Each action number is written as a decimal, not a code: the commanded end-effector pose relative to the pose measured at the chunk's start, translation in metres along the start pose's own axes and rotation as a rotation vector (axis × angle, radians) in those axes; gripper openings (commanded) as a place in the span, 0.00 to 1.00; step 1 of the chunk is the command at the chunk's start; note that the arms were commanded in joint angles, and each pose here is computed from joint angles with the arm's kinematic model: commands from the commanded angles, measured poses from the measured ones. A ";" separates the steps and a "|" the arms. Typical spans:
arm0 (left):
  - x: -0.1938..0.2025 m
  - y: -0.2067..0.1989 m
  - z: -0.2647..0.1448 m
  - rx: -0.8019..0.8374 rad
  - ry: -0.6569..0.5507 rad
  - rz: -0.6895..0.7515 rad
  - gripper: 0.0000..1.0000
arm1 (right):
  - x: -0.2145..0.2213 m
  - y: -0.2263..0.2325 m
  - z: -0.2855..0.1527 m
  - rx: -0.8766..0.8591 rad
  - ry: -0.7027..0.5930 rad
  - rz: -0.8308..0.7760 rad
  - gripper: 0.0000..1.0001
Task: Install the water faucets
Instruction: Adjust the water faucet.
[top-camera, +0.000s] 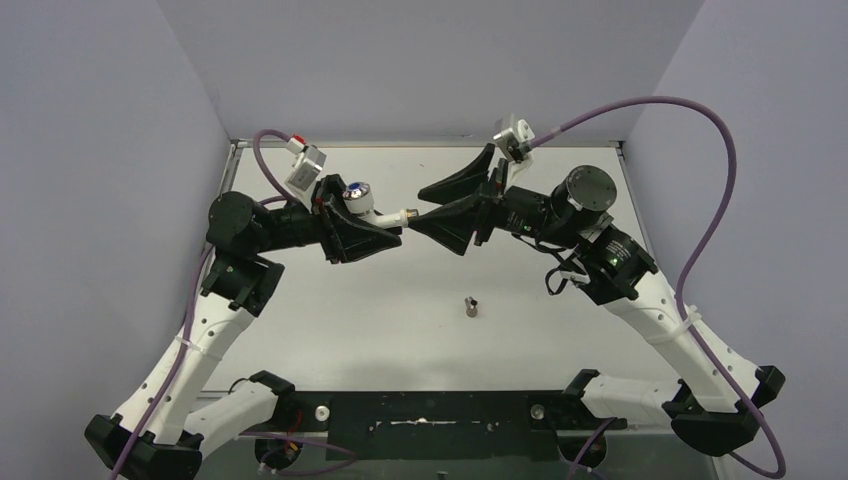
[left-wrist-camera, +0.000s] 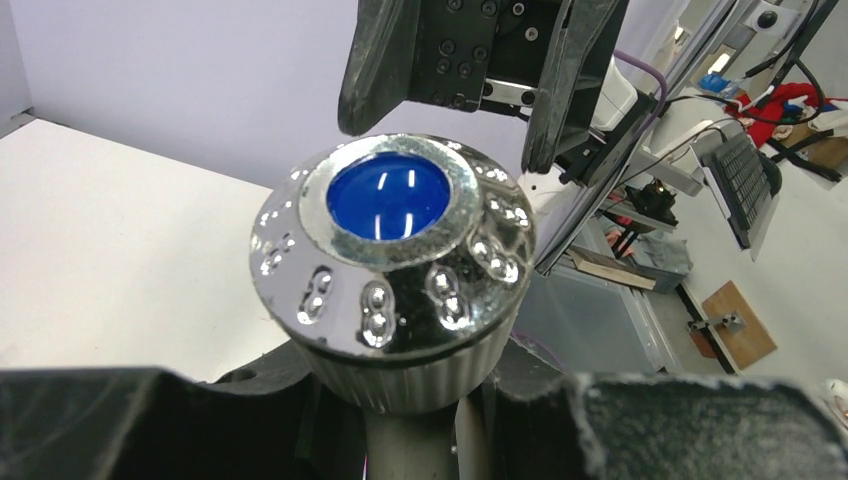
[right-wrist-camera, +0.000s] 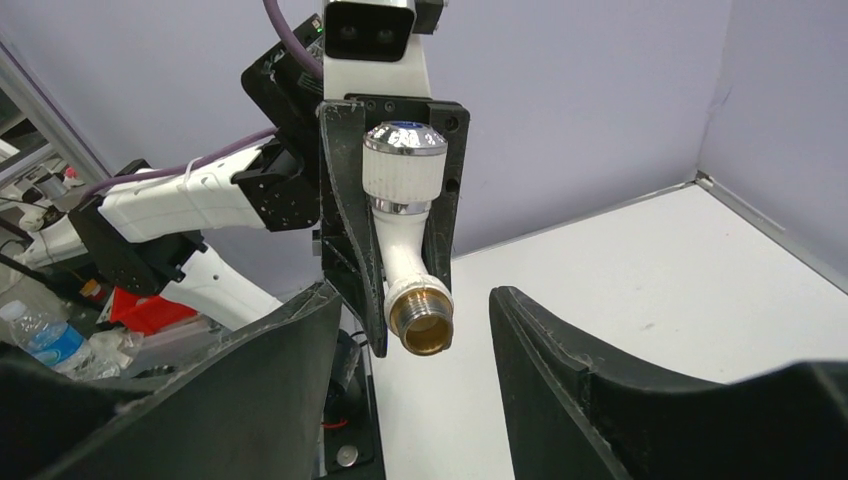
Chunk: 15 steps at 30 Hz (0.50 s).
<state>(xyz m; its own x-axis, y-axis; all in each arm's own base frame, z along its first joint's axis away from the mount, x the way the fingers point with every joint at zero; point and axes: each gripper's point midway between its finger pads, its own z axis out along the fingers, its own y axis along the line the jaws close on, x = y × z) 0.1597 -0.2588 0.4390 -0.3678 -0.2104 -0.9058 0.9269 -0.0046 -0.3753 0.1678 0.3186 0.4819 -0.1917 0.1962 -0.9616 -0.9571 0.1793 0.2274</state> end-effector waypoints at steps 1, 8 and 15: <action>-0.017 -0.016 0.001 0.034 -0.027 0.084 0.00 | -0.024 -0.001 -0.002 0.030 -0.090 -0.034 0.57; -0.018 -0.021 0.000 0.050 -0.019 0.093 0.00 | -0.007 -0.032 0.001 0.168 -0.026 0.002 0.56; -0.017 -0.021 0.000 0.049 -0.016 0.099 0.00 | 0.004 -0.040 0.000 0.202 0.010 0.014 0.55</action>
<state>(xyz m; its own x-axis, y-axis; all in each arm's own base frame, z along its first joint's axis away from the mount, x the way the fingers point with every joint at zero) 0.1620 -0.2594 0.4329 -0.3905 -0.1925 -0.9002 0.9173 0.0010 -0.3981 0.1936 0.3173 0.4663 -0.2288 0.1848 -0.9558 -0.9093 0.3100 0.2776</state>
